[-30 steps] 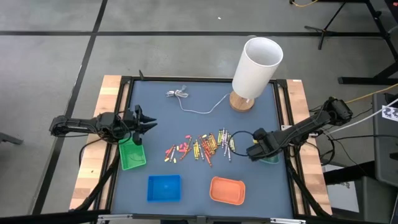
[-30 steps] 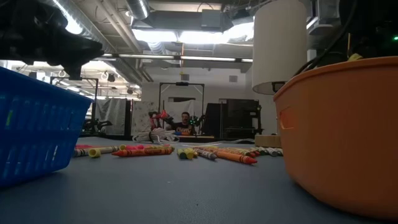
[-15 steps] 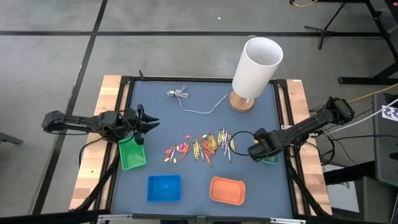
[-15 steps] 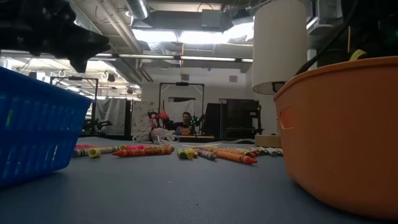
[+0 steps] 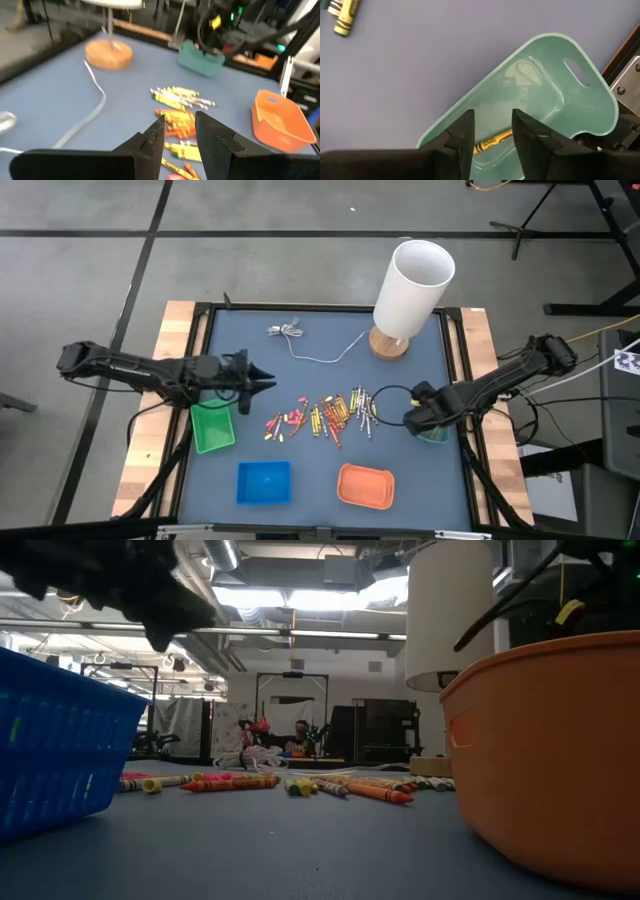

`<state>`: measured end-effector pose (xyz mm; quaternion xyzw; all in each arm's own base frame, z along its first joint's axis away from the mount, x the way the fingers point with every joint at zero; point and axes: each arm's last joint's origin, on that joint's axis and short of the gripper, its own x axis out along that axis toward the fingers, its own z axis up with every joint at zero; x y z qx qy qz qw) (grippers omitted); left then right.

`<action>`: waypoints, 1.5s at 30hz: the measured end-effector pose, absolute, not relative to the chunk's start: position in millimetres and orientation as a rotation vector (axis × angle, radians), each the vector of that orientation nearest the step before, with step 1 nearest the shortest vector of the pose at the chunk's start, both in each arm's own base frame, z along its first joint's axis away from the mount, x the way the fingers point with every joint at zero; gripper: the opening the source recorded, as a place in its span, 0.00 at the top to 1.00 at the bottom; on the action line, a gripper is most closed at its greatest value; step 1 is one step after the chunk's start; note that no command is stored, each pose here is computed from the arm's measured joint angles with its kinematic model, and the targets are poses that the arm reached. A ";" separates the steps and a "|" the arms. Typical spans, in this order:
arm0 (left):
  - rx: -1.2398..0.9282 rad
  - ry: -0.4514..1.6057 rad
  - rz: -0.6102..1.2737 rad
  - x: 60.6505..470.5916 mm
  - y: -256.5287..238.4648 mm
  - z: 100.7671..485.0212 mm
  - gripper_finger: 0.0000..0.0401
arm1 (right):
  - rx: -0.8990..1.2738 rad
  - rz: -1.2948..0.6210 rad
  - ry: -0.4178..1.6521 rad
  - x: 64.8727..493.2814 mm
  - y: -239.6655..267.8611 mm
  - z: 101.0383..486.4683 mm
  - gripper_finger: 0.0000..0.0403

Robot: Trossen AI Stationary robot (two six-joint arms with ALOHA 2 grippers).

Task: Sort crayons
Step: Put the orange crayon into the green bin

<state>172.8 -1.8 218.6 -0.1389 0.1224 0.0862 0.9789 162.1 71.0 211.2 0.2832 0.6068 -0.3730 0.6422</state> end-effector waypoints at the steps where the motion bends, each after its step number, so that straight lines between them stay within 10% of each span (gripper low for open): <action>1: -0.291 0.277 0.163 177.7 -2.6 217.9 0.77 | 0.644 -0.850 1.376 161.9 70.7 211.7 0.68; 22: -0.415 0.833 0.192 226.6 -36.2 160.6 0.77 | 0.601 -0.580 1.191 185.9 79.3 214.7 0.68; 45: -0.322 0.974 0.305 231.4 -44.7 122.5 0.77 | 0.434 -0.237 0.887 218.4 91.8 230.2 0.68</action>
